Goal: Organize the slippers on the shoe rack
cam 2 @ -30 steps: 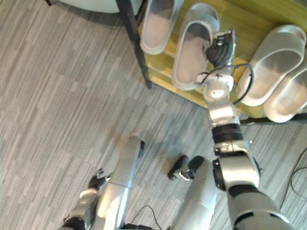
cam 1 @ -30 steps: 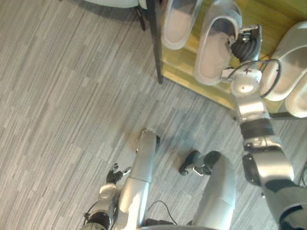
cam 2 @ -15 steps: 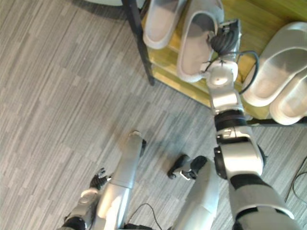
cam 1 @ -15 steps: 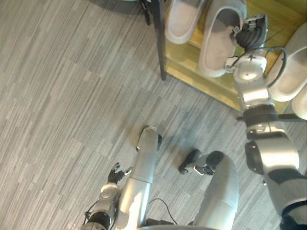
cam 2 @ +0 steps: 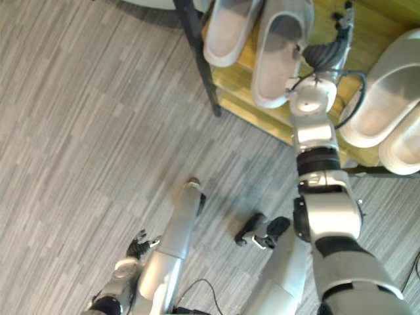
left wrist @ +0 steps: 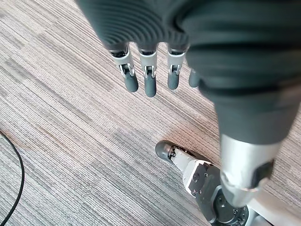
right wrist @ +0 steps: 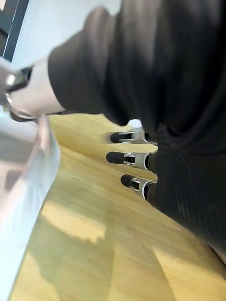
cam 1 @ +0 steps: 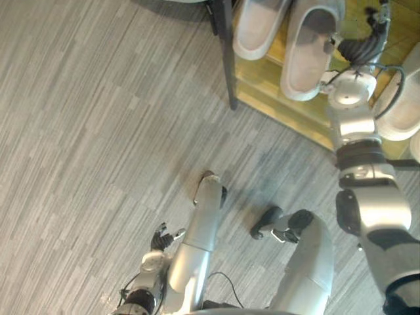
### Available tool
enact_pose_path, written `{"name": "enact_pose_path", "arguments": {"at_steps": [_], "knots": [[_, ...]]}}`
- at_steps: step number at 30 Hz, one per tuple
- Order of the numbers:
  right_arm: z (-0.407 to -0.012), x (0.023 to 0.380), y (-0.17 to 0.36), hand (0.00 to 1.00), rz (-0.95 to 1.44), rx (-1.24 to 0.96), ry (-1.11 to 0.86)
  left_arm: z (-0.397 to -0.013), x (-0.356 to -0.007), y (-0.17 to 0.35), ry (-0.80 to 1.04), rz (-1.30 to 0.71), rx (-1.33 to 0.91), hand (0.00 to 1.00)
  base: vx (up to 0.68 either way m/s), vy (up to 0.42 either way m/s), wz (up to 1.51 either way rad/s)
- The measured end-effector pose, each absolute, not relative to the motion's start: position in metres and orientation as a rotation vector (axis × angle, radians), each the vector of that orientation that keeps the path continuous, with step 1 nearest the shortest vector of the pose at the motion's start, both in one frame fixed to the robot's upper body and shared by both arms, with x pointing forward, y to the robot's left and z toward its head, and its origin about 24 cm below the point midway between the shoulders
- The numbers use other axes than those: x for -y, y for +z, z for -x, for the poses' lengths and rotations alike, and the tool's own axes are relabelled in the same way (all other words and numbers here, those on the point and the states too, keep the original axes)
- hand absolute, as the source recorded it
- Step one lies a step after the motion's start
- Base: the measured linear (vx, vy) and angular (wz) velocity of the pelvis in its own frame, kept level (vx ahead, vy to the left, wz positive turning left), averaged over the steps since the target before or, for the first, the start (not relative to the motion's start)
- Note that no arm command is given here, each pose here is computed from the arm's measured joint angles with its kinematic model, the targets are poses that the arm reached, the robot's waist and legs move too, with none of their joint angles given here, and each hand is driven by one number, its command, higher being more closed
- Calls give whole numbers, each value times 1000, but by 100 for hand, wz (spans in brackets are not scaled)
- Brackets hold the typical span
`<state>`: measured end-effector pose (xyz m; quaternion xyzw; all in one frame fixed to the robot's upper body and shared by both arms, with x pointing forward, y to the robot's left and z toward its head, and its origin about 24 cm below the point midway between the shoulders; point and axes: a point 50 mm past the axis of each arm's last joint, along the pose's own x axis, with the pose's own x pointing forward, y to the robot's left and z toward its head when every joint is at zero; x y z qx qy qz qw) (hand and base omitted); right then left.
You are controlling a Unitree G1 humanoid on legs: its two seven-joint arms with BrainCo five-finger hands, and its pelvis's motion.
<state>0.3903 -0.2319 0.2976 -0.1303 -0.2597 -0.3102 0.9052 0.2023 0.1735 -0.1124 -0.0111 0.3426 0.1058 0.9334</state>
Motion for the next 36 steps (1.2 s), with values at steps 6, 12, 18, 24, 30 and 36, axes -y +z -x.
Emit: {"name": "enact_pose_path", "arguments": {"at_steps": [6,12,18,24,30,36], "knots": [[-390,231,298,0,267,543,-641,-202,-175,-113,227,27,-704,0,-8,36,-2],[-380,213,305,0,218,642,-620,-202,-175,-113,230,26,-705,0,6,43,1],[-370,185,275,0,137,661,-536,-201,-177,-113,237,30,-702,0,0,45,0],[-365,146,223,0,-16,543,-450,-202,-180,-111,256,40,-695,0,7,34,-3],[-361,136,201,0,-108,489,-431,-202,-186,-110,305,49,-691,0,-6,19,-1],[-360,140,198,0,-187,478,-433,-203,-189,-109,335,73,-683,0,1,26,1]]}}
